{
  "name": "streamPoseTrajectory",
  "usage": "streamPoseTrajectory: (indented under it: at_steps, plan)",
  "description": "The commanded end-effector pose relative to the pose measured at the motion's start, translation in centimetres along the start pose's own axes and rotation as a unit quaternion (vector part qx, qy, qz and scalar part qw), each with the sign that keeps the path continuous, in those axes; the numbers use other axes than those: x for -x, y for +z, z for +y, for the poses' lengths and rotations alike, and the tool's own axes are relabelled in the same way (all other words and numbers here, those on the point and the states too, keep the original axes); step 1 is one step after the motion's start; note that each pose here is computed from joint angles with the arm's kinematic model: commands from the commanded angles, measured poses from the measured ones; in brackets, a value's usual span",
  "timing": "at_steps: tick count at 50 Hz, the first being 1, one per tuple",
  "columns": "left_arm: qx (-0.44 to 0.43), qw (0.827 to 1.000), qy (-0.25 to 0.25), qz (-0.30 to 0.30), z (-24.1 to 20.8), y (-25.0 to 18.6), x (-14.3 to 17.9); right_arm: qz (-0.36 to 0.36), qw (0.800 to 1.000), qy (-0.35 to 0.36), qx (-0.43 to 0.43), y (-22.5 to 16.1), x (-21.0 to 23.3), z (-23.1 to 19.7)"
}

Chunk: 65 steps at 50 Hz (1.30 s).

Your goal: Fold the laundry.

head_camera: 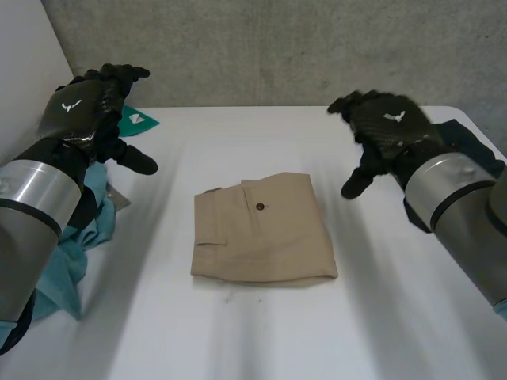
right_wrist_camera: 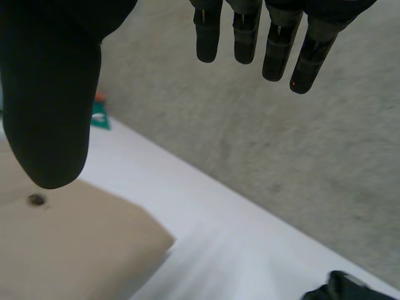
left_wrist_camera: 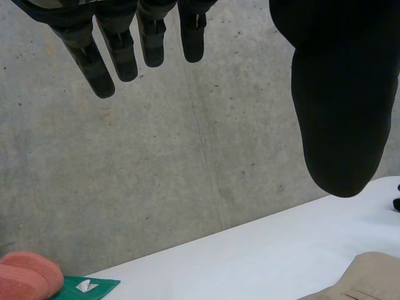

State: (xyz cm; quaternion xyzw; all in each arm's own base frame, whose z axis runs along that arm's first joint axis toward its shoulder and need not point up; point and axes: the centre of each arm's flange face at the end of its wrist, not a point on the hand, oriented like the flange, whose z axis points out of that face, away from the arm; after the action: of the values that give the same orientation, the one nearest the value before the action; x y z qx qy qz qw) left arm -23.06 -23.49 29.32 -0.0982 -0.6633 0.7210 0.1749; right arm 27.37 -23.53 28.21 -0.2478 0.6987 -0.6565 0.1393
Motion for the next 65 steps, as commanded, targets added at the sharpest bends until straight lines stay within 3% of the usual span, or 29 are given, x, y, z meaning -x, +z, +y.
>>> streamPoseTrajectory:
  at_steps: [1, 8, 22, 45, 65]
  plan:
    - [0.0, 1.0, 0.0, 0.0, 0.0, 0.0, 0.0, -0.07, 0.995, -0.026, 0.069, 0.2, 2.2, 3.4]
    - [0.001, 1.0, 0.0, 0.0, 0.1, 0.0, 0.0, -0.103, 0.988, -0.028, 0.112, 0.0, 4.1, 7.5]
    - [0.01, 1.0, 0.0, 0.0, 0.6, 0.0, 0.0, -0.11, 0.987, -0.034, 0.112, 1.9, 5.5, 13.6]
    - [0.009, 1.0, 0.0, -0.001, 0.6, 0.1, 0.1, -0.114, 0.983, -0.108, 0.093, 3.6, 5.9, 15.9]
    - [0.01, 1.0, 0.0, -0.002, 0.7, 0.1, 0.1, -0.102, 0.982, -0.154, 0.039, 5.3, 5.7, 14.6]
